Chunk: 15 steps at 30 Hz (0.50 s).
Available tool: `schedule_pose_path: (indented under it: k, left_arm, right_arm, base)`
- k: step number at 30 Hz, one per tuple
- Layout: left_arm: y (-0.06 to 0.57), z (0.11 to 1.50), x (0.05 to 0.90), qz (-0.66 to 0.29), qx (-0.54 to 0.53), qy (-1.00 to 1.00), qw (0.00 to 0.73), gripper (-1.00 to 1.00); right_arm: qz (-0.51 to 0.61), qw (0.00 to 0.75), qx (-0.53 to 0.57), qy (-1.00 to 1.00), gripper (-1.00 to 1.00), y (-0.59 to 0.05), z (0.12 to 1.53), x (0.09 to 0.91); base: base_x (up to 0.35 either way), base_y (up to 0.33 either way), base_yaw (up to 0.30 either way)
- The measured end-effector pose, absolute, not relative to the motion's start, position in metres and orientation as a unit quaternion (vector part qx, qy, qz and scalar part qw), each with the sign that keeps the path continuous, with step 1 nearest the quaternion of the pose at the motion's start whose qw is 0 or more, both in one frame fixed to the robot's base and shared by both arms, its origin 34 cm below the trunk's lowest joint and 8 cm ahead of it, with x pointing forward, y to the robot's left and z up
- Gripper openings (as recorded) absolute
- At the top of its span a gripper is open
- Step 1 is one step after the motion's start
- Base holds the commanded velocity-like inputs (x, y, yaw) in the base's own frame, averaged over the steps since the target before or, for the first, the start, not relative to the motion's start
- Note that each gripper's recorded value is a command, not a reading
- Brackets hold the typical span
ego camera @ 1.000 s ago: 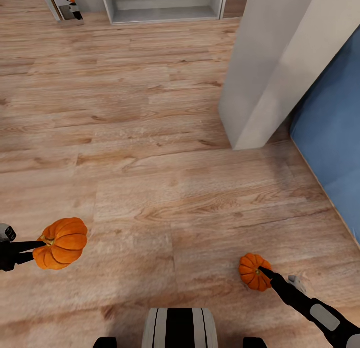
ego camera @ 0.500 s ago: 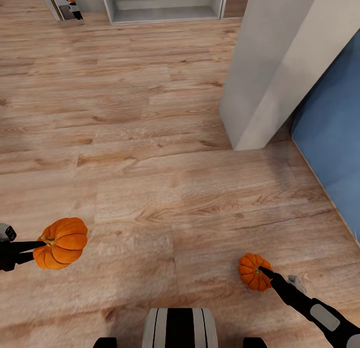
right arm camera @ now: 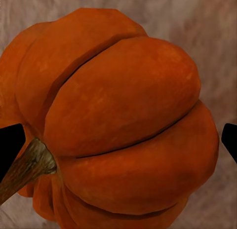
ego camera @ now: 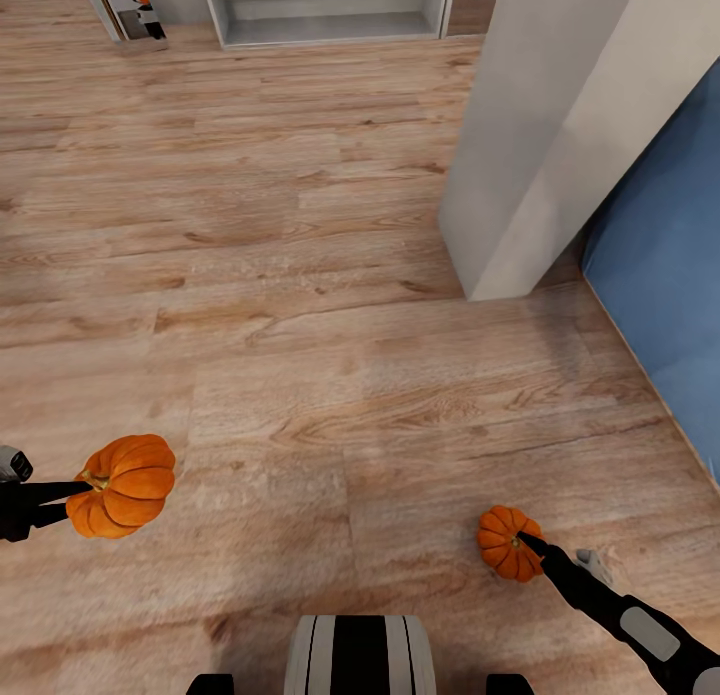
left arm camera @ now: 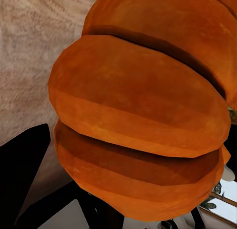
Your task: Place each of the two pumpkins and all three candles from the living room inside a cabinet in the living room (use any cabinet), then make sure every cabinet is closed, and position the cauldron so it is next to a table in the living room.
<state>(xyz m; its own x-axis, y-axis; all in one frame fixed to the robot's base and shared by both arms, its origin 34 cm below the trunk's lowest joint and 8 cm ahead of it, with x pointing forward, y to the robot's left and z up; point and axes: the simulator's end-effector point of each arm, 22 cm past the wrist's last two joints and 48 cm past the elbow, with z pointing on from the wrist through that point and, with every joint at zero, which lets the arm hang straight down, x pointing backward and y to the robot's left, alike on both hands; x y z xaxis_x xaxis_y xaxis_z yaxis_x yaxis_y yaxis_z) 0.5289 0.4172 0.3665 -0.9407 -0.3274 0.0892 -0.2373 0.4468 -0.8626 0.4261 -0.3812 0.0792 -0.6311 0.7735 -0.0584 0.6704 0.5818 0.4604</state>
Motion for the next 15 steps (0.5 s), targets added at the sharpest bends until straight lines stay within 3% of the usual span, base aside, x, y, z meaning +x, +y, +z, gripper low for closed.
schedule_pose_path:
  k: [11, 12, 15]
  left_arm:
    - [0.4172, 0.3664, 0.5289, -0.499, -0.166, 0.849, 0.045, -1.00]
    - [0.4172, 0.3664, 0.5289, -0.499, -0.166, 0.849, 0.045, -1.00]
    - [0.4172, 0.3665, 0.5289, -0.499, -0.166, 0.849, 0.045, -1.00]
  right_arm:
    - [0.202, 0.127, 0.410, 0.880, 1.00, -0.3812, 0.0792, 0.4261]
    - [0.202, 0.127, 0.410, 0.880, -1.00, -0.3812, 0.0792, 0.4261]
    - [0.202, 0.128, 0.410, 0.880, -1.00, -0.3812, 0.0792, 0.4263]
  base:
    - [0.000, 0.000, 0.000]
    - [0.000, 0.000, 0.000]
    - [0.000, 0.000, 0.000]
